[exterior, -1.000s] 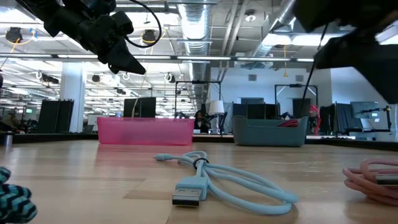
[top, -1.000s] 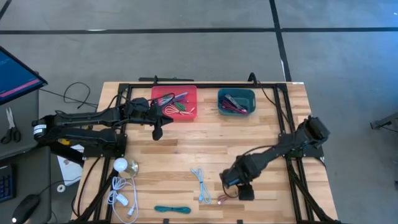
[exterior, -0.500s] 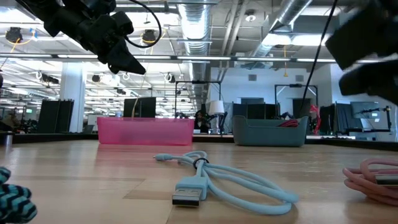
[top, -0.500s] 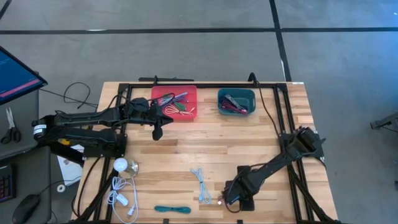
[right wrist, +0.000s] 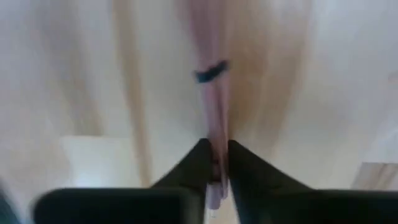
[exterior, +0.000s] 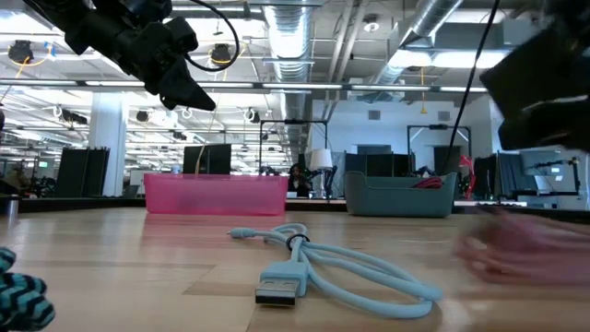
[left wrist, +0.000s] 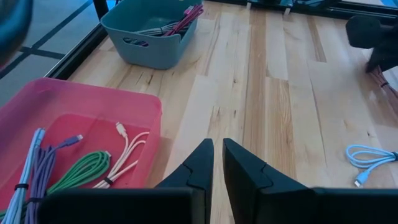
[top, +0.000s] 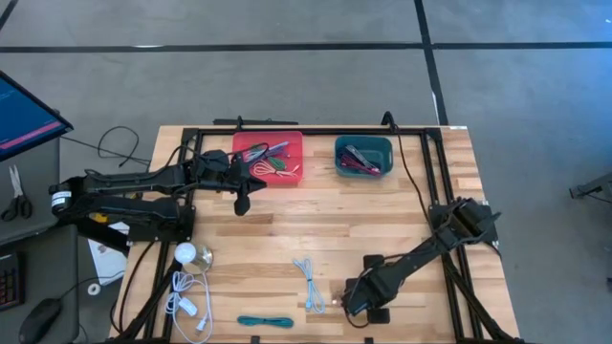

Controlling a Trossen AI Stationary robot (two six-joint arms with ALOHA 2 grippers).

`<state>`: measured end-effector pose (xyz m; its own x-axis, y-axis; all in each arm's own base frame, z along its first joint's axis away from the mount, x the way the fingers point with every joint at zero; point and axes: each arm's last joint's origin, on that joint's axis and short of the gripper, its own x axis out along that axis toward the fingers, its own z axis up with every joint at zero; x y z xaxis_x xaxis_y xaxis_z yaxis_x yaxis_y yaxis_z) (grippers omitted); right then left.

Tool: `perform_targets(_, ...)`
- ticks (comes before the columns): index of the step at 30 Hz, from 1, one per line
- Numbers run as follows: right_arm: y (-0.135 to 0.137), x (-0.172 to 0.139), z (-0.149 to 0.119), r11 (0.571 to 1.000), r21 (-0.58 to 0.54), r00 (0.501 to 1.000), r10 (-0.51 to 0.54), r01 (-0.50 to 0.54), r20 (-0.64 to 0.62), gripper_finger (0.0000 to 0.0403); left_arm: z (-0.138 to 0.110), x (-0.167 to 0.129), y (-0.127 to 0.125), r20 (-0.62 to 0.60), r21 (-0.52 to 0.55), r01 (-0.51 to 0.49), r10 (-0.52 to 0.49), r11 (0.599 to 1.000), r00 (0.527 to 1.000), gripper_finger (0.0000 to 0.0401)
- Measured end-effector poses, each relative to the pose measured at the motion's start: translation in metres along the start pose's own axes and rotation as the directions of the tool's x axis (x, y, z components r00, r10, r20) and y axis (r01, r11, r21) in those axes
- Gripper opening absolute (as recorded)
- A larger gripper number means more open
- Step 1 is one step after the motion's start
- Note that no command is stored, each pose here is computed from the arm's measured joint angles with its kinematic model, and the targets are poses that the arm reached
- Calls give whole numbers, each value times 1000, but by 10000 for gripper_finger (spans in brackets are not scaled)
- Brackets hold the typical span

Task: Pick & Place USB Port
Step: Put the brown charger cable into the red bin

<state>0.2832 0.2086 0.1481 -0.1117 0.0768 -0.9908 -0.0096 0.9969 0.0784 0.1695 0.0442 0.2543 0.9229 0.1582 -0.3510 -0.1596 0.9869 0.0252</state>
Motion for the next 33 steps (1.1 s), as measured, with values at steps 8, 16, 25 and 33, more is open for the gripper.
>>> perform_targets(8,-10,-19,0,1000,6,999,21,-21,35,18,0,0,0,-1,0,0,0,1000,1000,34)
perform_targets(16,-51,-65,8,991,-26,957,-122,134,265,12,-1,0,0,-12,-1,1,-1,1000,1000,34)
perform_targets(25,-122,-115,22,961,-16,799,-222,278,559,12,-5,0,0,-50,-5,3,-3,1000,999,34)
perform_targets(33,-198,-131,40,936,62,708,-304,347,638,12,-11,-5,-1,-117,-11,10,-12,1000,993,34)
